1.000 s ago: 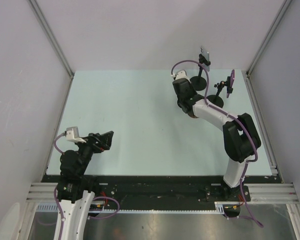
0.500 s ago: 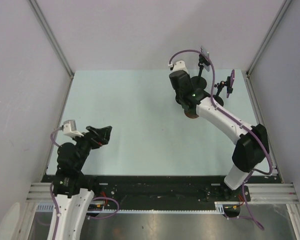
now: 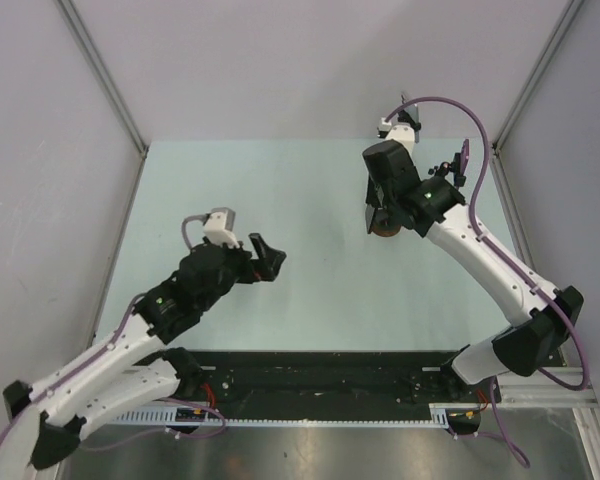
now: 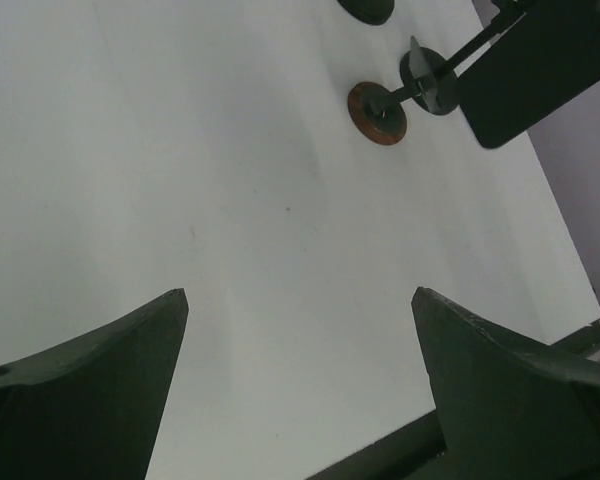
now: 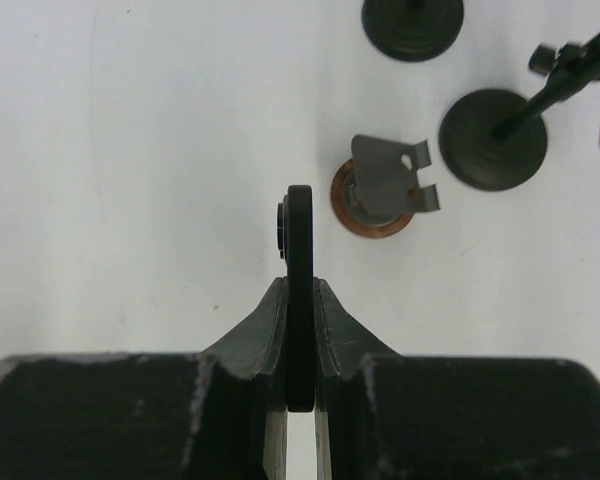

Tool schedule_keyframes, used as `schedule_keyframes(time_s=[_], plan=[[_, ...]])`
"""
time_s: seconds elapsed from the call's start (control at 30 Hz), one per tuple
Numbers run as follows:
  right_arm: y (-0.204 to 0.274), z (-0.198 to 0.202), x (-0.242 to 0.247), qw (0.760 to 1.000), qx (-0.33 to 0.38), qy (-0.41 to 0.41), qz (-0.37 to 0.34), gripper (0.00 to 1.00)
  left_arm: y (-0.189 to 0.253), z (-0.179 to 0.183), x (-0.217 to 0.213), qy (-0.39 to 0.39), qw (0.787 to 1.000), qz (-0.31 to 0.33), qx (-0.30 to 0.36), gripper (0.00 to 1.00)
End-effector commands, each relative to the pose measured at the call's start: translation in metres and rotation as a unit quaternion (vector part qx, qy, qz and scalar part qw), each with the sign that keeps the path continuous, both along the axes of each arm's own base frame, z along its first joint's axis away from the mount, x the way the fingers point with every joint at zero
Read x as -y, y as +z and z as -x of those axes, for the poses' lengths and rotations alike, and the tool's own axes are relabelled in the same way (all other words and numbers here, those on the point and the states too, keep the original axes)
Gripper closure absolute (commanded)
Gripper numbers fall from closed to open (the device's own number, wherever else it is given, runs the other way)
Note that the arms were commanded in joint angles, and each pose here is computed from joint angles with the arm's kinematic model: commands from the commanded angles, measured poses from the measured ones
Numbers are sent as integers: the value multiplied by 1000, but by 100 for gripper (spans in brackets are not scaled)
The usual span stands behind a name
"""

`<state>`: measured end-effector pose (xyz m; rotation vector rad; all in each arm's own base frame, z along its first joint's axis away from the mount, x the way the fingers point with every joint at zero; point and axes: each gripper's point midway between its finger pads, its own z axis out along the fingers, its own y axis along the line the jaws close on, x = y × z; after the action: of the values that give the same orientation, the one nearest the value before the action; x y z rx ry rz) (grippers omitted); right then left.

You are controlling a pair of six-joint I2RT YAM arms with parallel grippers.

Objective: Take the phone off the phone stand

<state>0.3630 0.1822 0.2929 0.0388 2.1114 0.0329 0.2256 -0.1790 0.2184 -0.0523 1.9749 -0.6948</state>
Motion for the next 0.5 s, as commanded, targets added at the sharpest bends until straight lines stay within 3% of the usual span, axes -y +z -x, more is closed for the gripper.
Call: schedule_keyframes(time_s=[0.0, 0.2, 0.47], plan=[[21, 27, -7, 994, 0, -5, -107, 100, 57, -21, 37, 12, 995, -12, 101, 0], [19, 43, -14, 988, -17, 5, -153, 100, 94, -14, 106, -48, 975, -38, 212, 0], [24, 59, -21, 978, -32, 20, -203, 100, 86, -11, 170, -91, 953, -119, 264, 0]])
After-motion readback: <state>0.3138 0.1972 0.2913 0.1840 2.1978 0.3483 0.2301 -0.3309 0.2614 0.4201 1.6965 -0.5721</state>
